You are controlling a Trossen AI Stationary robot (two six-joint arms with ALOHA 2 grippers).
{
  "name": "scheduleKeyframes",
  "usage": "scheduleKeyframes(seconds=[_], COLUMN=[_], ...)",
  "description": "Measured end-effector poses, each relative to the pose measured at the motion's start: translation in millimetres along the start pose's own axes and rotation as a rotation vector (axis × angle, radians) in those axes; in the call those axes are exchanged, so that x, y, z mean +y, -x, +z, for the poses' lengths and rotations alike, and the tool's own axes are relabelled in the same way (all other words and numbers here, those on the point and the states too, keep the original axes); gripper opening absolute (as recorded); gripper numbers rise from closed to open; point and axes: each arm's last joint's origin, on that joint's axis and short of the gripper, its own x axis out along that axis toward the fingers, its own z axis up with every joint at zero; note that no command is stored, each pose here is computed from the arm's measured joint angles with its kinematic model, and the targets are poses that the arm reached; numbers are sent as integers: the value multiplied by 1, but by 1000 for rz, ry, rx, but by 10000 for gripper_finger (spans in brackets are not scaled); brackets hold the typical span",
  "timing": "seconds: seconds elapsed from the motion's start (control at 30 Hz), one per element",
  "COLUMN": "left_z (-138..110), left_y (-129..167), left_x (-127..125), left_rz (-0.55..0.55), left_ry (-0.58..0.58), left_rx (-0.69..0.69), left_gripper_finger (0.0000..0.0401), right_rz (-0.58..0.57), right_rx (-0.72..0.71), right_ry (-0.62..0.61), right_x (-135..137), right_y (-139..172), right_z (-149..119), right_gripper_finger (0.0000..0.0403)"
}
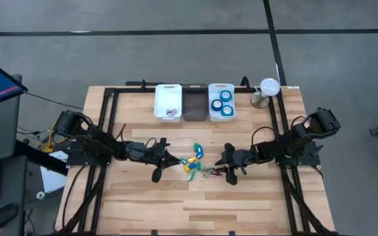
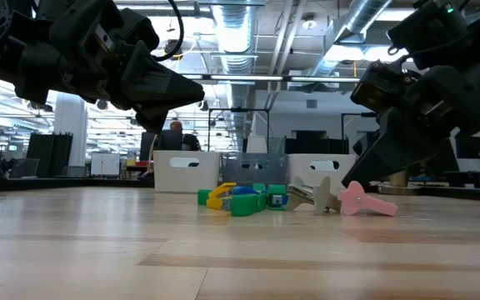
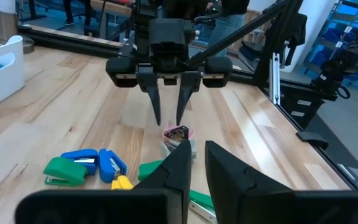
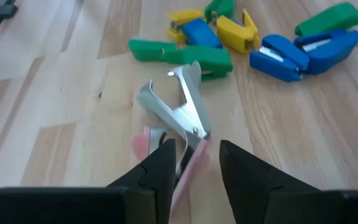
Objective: Pick and place Stapler, Stapler remover, tape
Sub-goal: Put the pink stapler remover into the left white bin
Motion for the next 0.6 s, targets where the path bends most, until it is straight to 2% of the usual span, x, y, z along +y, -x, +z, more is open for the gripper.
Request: scheduleKeyframes(seconds=[0.3,0.6], left_z=[0,0], left_y=[0,0], left_x=[0,0], left_rz=[0,0], left_ry=[0,0], left_rx=[0,0], left_gripper_finger=[39,39], right_rz=[-1,-8], right_rx=[2,13], right_ry=[0,0], right_x=[0,-1], right_y=[0,0], right_z=[0,-1], right_gripper_finger=[115,89])
